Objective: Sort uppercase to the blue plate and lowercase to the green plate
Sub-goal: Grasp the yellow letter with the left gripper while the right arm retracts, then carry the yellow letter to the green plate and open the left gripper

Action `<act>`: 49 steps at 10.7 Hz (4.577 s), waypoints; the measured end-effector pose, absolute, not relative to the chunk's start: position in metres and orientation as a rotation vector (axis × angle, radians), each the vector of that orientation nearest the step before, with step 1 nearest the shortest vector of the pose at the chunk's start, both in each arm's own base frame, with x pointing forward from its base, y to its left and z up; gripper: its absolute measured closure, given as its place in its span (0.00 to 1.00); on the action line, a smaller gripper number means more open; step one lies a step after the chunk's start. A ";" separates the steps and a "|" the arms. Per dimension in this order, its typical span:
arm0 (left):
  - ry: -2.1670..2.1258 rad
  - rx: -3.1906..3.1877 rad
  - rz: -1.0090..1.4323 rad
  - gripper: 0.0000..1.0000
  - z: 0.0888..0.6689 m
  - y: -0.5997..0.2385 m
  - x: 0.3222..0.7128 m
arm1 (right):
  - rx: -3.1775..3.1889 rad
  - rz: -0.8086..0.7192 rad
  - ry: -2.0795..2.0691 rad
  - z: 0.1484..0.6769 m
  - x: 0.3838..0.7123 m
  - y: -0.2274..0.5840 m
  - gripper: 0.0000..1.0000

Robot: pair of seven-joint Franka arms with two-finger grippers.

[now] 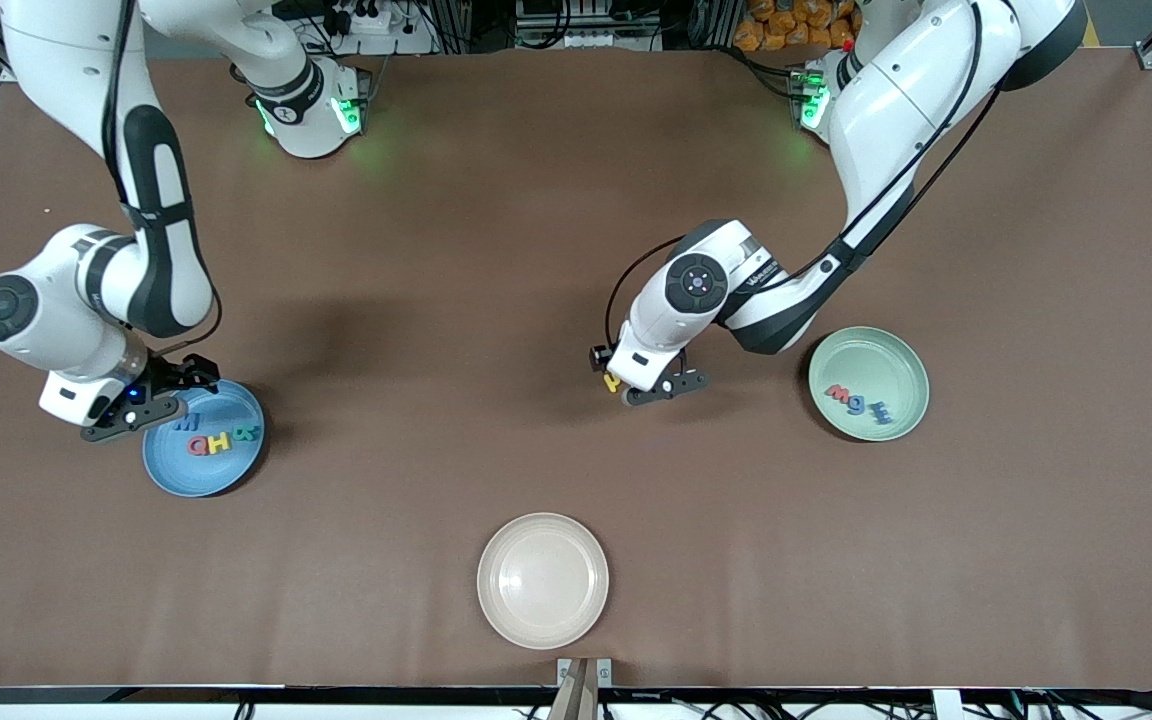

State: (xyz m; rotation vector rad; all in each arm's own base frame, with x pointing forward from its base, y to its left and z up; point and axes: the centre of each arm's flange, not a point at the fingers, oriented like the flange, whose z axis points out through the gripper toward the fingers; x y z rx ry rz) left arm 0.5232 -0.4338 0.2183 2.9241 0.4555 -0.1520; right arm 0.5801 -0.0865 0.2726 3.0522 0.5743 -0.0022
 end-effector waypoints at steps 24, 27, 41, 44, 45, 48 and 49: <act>0.648 2.958 -0.154 0.55 0.174 -0.458 0.522 | 3.116 -0.010 0.363 0.306 0.597 -0.152 0.00; 0.647 2.966 -0.148 0.57 0.173 -0.458 0.522 | 3.160 -0.113 0.267 0.350 0.602 -0.148 0.00; 0.537 3.090 -0.204 0.74 0.178 -0.437 0.532 | 3.164 0.073 0.054 0.607 0.561 -0.072 0.00; 0.328 3.187 -0.263 0.74 0.192 -0.408 0.544 | 3.172 0.008 0.075 0.639 0.547 -0.064 0.00; 0.249 3.220 -0.273 0.74 0.202 -0.396 0.549 | 3.170 0.014 0.106 0.644 0.546 -0.053 0.00; 0.054 3.272 -0.287 0.74 0.227 -0.339 0.571 | 3.158 0.028 0.183 0.649 0.546 -0.021 0.00; -0.015 3.274 -0.300 0.74 0.231 -0.310 0.579 | 3.155 0.038 0.195 0.649 0.547 -0.017 0.00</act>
